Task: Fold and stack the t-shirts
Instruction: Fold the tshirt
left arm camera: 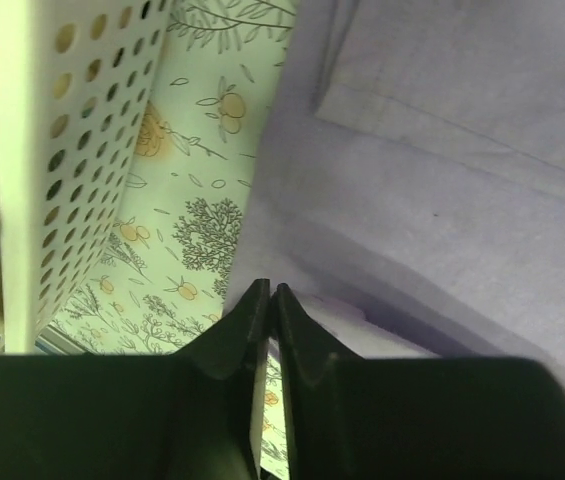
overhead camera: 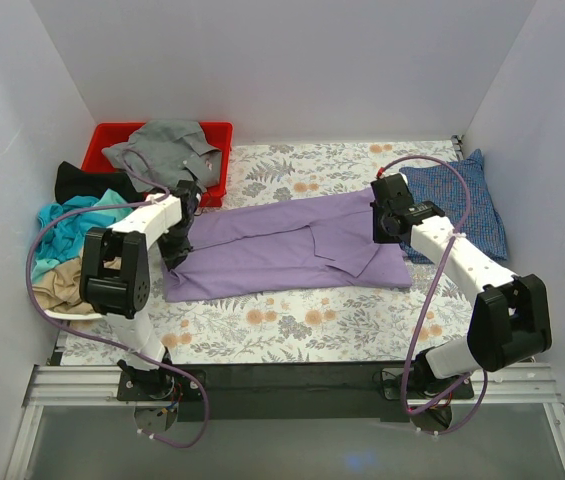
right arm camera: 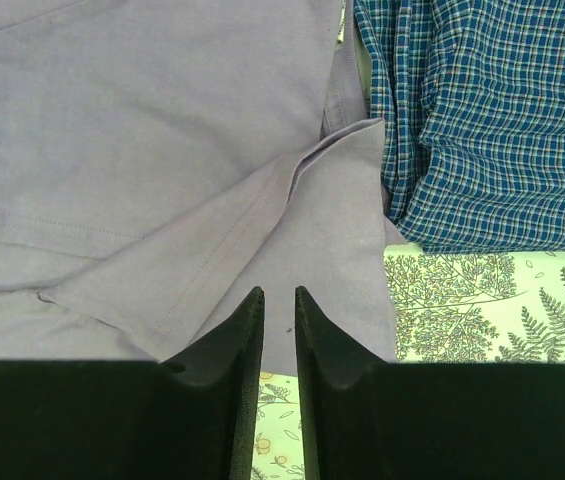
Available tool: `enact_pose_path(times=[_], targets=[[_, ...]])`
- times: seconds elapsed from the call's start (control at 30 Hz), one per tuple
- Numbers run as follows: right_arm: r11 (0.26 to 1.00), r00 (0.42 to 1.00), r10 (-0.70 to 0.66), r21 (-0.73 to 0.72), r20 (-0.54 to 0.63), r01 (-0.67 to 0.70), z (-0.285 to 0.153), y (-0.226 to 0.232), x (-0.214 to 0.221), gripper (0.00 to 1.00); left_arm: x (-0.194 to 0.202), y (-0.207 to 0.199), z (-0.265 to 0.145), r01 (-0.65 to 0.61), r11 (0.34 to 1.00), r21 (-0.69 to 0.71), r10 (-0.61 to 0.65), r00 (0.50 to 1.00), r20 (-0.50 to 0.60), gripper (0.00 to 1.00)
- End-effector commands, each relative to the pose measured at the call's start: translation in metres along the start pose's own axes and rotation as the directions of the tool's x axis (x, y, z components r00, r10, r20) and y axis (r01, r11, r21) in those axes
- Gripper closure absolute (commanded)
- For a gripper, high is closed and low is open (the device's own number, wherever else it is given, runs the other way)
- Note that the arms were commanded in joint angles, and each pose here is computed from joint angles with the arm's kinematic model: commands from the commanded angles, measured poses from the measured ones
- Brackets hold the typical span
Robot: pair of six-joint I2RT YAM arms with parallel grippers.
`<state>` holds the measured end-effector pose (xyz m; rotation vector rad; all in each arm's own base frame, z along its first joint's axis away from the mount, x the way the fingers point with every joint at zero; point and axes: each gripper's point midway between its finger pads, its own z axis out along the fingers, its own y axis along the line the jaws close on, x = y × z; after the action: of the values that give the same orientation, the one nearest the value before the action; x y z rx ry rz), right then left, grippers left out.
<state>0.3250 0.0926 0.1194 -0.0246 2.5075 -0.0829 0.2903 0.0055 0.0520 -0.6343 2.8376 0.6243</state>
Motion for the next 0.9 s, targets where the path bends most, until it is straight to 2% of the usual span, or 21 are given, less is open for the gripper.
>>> enact_pose_path(times=[0.0,0.17,0.33,0.37,0.4,0.43,0.47,0.5,0.67,0.77,0.87], targets=[[1.0,1.0,0.011,0.021,0.019,-0.011,-0.005,-0.006,-0.002,0.75,-0.006,0.022,-0.009,0.051,0.998,-0.045,-0.049,0.997,0.056,0.96],[0.999,1.0,0.01,0.037,0.028,-0.011,-0.006,-0.009,-0.004,0.75,-0.006,0.026,0.0,0.064,0.995,-0.077,-0.059,0.996,0.067,0.97],[1.0,1.0,0.015,-0.023,-0.013,-0.015,-0.002,0.0,0.005,0.7,-0.027,0.046,-0.004,0.117,0.981,-0.153,-0.095,0.985,0.142,0.83],[0.999,0.999,0.014,-0.034,-0.032,-0.015,0.0,0.002,0.009,0.7,-0.031,0.047,-0.005,0.127,0.98,-0.151,-0.105,0.984,0.145,0.76],[0.997,0.998,0.017,-0.075,-0.062,-0.021,0.002,0.011,0.016,0.7,-0.033,0.046,-0.006,0.127,0.981,-0.145,-0.106,0.984,0.143,0.63],[0.995,0.996,0.015,-0.096,-0.086,-0.023,0.005,0.015,0.022,0.7,-0.032,0.047,-0.007,0.123,0.981,-0.151,-0.102,0.985,0.138,0.3],[0.992,0.994,0.021,-0.119,-0.104,-0.033,0.006,0.02,0.026,0.69,-0.033,0.047,-0.008,0.135,0.979,-0.152,-0.114,0.983,0.141,0.2],[0.987,0.992,0.029,-0.155,-0.126,-0.049,0.006,0.027,0.031,0.69,-0.037,0.045,-0.012,0.148,0.979,-0.141,-0.127,0.981,0.148,0.19],[0.958,0.973,0.12,-0.234,-0.197,-0.166,0.005,0.045,0.058,0.66,-0.045,0.016,-0.034,0.123,0.988,0.092,-0.136,0.98,0.145,0.17],[0.922,0.955,0.178,-0.299,-0.239,-0.247,0.005,0.06,0.069,0.65,-0.047,-0.002,-0.047,0.11,0.969,0.223,-0.144,0.979,0.143,0.16],[0.897,0.943,0.213,-0.331,-0.255,-0.292,0.005,0.067,0.076,0.64,-0.045,-0.014,-0.051,0.098,0.952,0.29,-0.141,0.981,0.131,0.15]])
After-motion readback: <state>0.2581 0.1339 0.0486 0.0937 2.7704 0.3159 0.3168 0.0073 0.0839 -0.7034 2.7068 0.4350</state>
